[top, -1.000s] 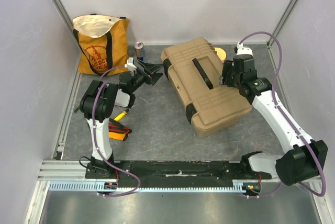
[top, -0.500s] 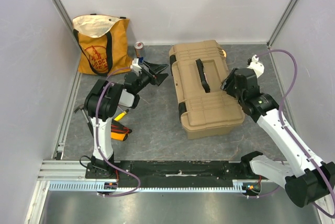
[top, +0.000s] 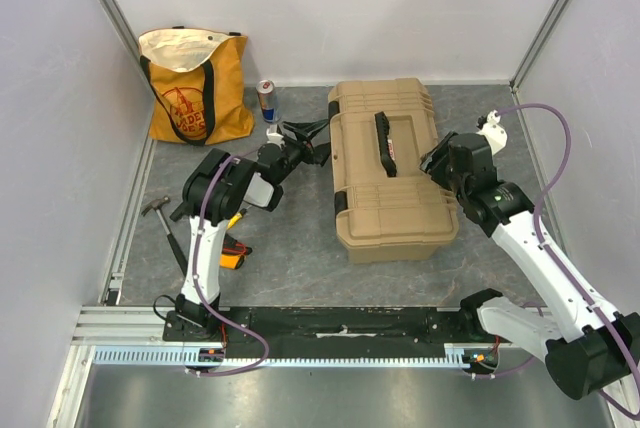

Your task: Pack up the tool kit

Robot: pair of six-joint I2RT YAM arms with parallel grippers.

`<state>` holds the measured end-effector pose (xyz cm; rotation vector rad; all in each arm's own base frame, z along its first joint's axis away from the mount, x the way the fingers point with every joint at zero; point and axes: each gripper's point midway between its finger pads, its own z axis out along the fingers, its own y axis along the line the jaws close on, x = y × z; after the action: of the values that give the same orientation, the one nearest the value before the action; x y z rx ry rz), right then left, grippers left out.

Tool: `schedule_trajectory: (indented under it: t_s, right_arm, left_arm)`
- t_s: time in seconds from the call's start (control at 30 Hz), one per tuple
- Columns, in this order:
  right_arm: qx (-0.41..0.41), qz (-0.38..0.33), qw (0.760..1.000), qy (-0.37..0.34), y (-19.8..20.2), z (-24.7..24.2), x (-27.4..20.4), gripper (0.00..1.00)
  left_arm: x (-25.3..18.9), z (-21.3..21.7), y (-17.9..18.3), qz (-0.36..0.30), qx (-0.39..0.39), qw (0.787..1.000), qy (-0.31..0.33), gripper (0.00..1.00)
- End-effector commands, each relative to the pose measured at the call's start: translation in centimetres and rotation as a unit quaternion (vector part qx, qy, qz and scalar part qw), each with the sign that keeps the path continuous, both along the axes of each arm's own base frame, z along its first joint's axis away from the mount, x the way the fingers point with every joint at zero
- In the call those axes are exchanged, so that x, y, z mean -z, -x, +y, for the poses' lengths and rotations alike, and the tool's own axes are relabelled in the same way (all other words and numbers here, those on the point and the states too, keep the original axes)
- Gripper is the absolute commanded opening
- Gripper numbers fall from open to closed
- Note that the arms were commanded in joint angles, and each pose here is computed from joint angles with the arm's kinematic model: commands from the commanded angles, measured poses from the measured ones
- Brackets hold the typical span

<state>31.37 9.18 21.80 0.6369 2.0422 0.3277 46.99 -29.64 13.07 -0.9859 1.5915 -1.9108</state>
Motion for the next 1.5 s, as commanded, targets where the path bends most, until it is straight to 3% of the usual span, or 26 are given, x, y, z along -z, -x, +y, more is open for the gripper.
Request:
schedule_trajectory:
  t_s: [0.0,0.27,0.43,0.7,0.97,1.03,1.13,1.2,1.3,1.47]
  right_arm:
    - [-0.059,0.127,0.990,-0.009,4.2,2.1,6.2,0.59]
    - [-0.064,0.125,0.990,-0.006,4.3,2.1,6.2,0.59]
    - [-0.066,0.122,0.990,-0.004,4.3,2.1,6.0,0.59]
    - [-0.076,0.116,0.990,0.016,4.1,1.8,5.9,0.63]
    - [-0.084,0.121,0.989,0.035,3.7,1.7,6.4,0.63]
    - [-0.084,0.120,0.989,0.036,3.7,1.7,6.4,0.64]
    - [-0.088,0.117,0.989,0.033,3.6,1.9,6.3,0.65]
    - [-0.091,0.114,0.989,0.029,3.6,2.1,6.2,0.66]
    - [-0.096,0.114,0.989,0.021,3.5,2.4,6.4,0.68]
    - [-0.124,0.117,0.985,0.024,3.3,3.4,6.7,0.71]
  left_arm:
    - [-6.8,0.0,1.6,-0.118,-0.001,0.988,0.097,0.85]
    - [-9.3,0.6,1.7,-0.143,-0.015,0.984,0.107,0.81]
    - [-10.6,0.8,1.8,-0.152,-0.020,0.981,0.115,0.68]
    - [-10.7,0.7,2.0,-0.159,-0.017,0.981,0.108,0.35]
    - [-10.3,0.6,2.1,-0.167,-0.020,0.981,0.093,0.24]
    - [-10.2,0.6,2.0,-0.167,-0.021,0.982,0.091,0.30]
    - [-9.8,0.5,2.1,-0.159,-0.020,0.983,0.093,0.60]
    - [-10.1,0.6,2.0,-0.160,-0.024,0.982,0.096,0.73]
    - [-11.2,0.3,2.0,-0.180,-0.016,0.979,0.097,0.80]
    - [-12.4,-0.4,2.0,-0.193,0.002,0.975,0.108,0.82]
